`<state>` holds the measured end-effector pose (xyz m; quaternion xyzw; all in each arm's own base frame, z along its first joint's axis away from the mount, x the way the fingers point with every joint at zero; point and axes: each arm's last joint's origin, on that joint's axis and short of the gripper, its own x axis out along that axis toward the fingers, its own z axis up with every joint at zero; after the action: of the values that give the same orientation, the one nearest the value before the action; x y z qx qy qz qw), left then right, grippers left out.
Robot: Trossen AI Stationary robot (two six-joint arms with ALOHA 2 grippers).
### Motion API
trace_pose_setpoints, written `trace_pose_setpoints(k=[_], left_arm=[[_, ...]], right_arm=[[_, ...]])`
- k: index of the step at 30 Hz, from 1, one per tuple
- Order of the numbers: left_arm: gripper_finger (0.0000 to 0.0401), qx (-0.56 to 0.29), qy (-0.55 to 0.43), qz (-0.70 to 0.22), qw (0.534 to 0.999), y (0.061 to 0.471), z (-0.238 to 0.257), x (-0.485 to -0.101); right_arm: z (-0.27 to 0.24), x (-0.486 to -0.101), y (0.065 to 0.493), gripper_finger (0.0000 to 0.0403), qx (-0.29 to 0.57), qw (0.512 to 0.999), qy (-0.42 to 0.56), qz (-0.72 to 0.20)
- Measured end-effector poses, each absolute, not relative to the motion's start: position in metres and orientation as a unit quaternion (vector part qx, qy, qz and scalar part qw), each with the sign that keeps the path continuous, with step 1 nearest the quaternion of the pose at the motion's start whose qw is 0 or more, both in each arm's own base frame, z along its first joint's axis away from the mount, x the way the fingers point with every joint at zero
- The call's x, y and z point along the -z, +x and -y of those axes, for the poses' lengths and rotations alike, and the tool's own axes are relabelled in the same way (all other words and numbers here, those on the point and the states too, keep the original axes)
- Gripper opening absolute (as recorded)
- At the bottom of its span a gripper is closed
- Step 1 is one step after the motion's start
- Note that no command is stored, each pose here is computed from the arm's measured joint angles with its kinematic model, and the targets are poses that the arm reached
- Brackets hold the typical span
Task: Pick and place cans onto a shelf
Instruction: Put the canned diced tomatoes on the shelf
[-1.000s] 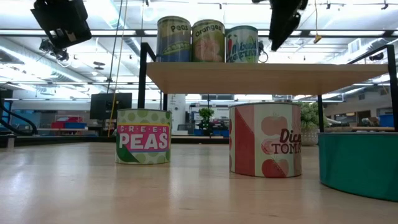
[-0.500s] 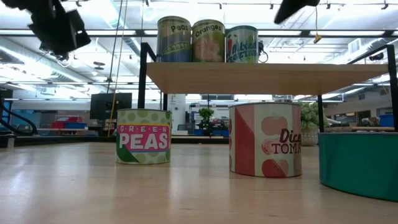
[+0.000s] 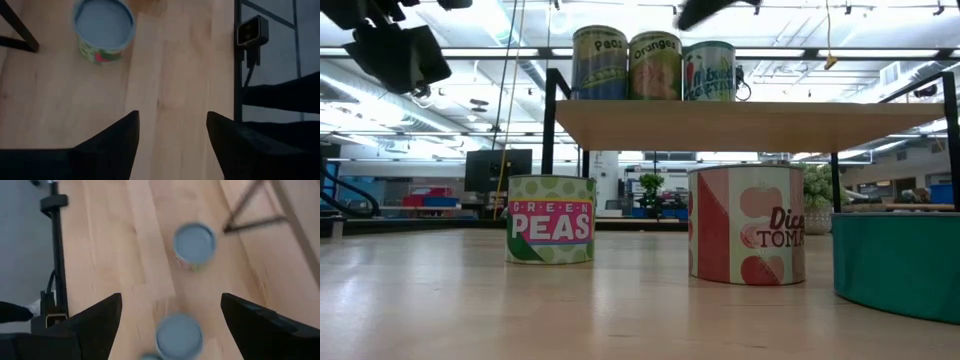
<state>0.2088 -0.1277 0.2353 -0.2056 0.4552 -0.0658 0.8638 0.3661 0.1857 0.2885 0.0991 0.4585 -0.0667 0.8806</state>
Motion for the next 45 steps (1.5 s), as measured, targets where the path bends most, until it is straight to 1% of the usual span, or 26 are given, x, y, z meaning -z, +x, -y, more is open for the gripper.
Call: trace_pose_setpoints(k=[2, 5, 10, 14, 16, 23, 30, 36, 39, 42, 45], left_arm=[[0.0231, 0.073, -0.209, -0.459, 0.860, 0.209, 0.128, -0.235], [0.0224, 0.082, -0.216, -0.468, 0.853, 0.208, 0.129, -0.235], [0.0213, 0.082, -0.236, -0.486, 0.837, 0.206, 0.129, -0.234], [0.0204, 0.085, -0.239, -0.492, 0.833, 0.205, 0.129, -0.233], [0.0200, 0.085, -0.240, -0.492, 0.832, 0.205, 0.129, -0.233], [0.0194, 0.081, -0.246, -0.493, 0.831, 0.205, 0.129, -0.233], [0.0194, 0.080, -0.246, -0.492, 0.831, 0.205, 0.129, -0.234], [0.0192, 0.074, -0.246, -0.488, 0.834, 0.206, 0.128, -0.234], [0.0192, 0.073, -0.246, -0.488, 0.834, 0.206, 0.128, -0.234], [0.0192, 0.073, -0.246, -0.488, 0.834, 0.206, 0.128, -0.234], [0.0192, 0.072, -0.246, -0.488, 0.834, 0.206, 0.128, -0.234]], right_arm=[[-0.190, -0.281, 0.374, 0.0347, 0.055, 0.882, 0.072, -0.463], [-0.191, -0.264, 0.383, 0.0351, 0.052, 0.870, 0.059, -0.487], [-0.186, -0.236, 0.389, 0.0378, 0.048, 0.836, 0.034, -0.545], [-0.185, -0.231, 0.393, 0.0397, 0.022, 0.836, 0.003, -0.548], [-0.183, -0.230, 0.394, 0.0396, 0.018, 0.840, 0.000, -0.543], [-0.173, -0.201, 0.386, 0.0399, -0.001, 0.803, 0.013, -0.596], [-0.173, -0.183, 0.382, 0.0399, -0.024, 0.798, -0.005, -0.602], [-0.171, -0.167, 0.378, 0.0393, -0.037, 0.794, 0.001, -0.606], [-0.169, -0.160, 0.377, 0.0383, -0.038, 0.796, 0.007, -0.604], [-0.168, -0.156, 0.378, 0.0359, -0.044, 0.800, 0.014, -0.599], [-0.167, -0.158, 0.380, 0.0321, -0.045, 0.802, 0.018, -0.596]])
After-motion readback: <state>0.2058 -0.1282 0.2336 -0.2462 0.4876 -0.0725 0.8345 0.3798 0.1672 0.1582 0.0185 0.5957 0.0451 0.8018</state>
